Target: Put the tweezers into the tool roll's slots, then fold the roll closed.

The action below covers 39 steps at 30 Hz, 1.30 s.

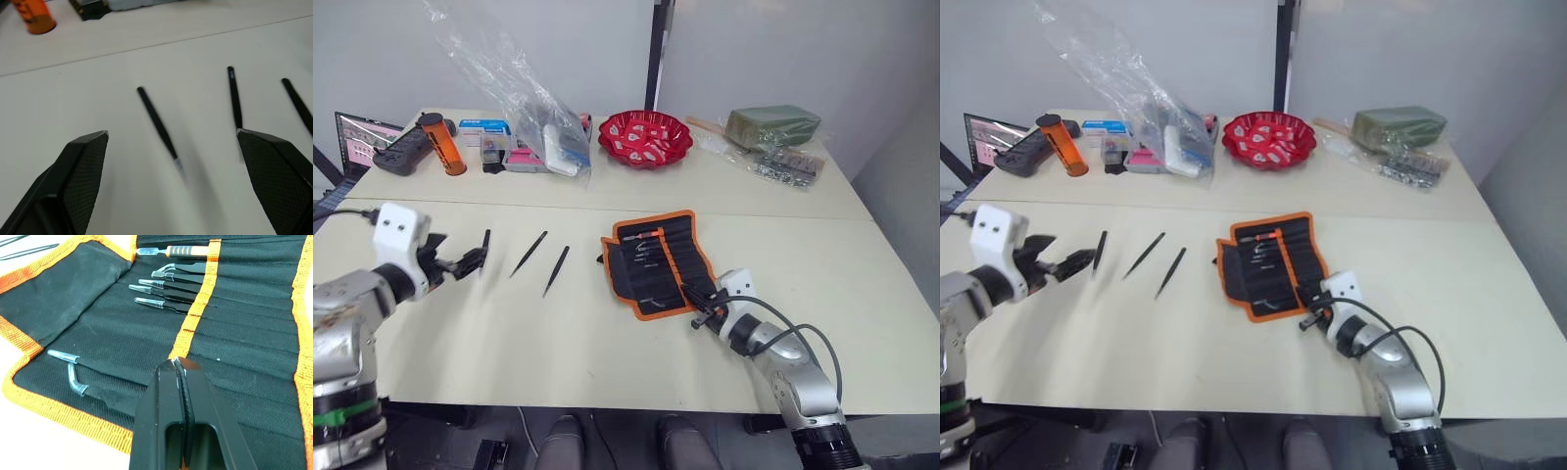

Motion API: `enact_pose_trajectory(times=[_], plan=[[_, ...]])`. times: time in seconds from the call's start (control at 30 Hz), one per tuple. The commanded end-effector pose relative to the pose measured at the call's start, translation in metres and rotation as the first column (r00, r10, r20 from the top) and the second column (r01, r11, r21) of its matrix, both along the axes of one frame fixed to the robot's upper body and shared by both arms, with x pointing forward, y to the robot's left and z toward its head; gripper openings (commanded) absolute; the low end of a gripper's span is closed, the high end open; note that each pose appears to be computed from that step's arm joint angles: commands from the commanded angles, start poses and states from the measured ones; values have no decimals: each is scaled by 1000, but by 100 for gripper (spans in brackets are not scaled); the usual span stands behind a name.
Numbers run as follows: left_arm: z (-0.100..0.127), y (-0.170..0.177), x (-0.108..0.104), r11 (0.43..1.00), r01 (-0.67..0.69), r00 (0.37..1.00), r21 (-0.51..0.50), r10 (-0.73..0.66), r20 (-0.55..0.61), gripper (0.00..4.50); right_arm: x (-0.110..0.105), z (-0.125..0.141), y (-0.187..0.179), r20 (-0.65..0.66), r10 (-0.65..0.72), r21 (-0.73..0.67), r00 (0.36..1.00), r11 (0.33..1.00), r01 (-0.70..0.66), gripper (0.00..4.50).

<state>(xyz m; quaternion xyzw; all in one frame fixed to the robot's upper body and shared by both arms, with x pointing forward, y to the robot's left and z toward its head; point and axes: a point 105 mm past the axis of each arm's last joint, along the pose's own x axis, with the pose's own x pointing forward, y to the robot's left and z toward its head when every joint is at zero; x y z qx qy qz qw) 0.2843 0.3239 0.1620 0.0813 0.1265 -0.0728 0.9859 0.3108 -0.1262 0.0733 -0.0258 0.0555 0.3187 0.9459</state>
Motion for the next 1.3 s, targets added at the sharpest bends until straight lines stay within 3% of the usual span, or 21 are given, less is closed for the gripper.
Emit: enact_pose_trajectory(times=[0.03, 0.13, 0.3, 0.63, 0.93, 1.07, 1.3], plan=[[8, 7, -24, 997, -72, 993, -32, 75, 88, 446, -4, -21, 1, -71, 25, -29, 997, 999, -27, 0], [-3, 3, -44, 987, -135, 985, -84, 143, 96, 446, -2, -22, 3, -73, 43, -30, 996, 999, -45, 0], [-43, 2, -76, 968, -208, 975, -139, 216, 43, 446, 1, -23, 4, -73, 58, -34, 996, 998, -61, 0], [-63, -18, -90, 963, -197, 979, -182, 205, 22, 446, -2, -28, 3, -84, 63, -35, 994, 997, -66, 0], [-51, -4, -69, 959, -231, 964, -165, 249, 94, 446, -1, -24, 5, -75, 60, -30, 995, 998, -62, 0], [-32, -7, -41, 966, -199, 965, -167, 223, 137, 446, 0, -22, 5, -71, 54, -25, 996, 998, -56, 0], [-20, -10, 8, 969, -176, 975, -172, 196, 103, 446, -2, -24, -2, -69, 21, -28, 997, 999, -23, 0]])
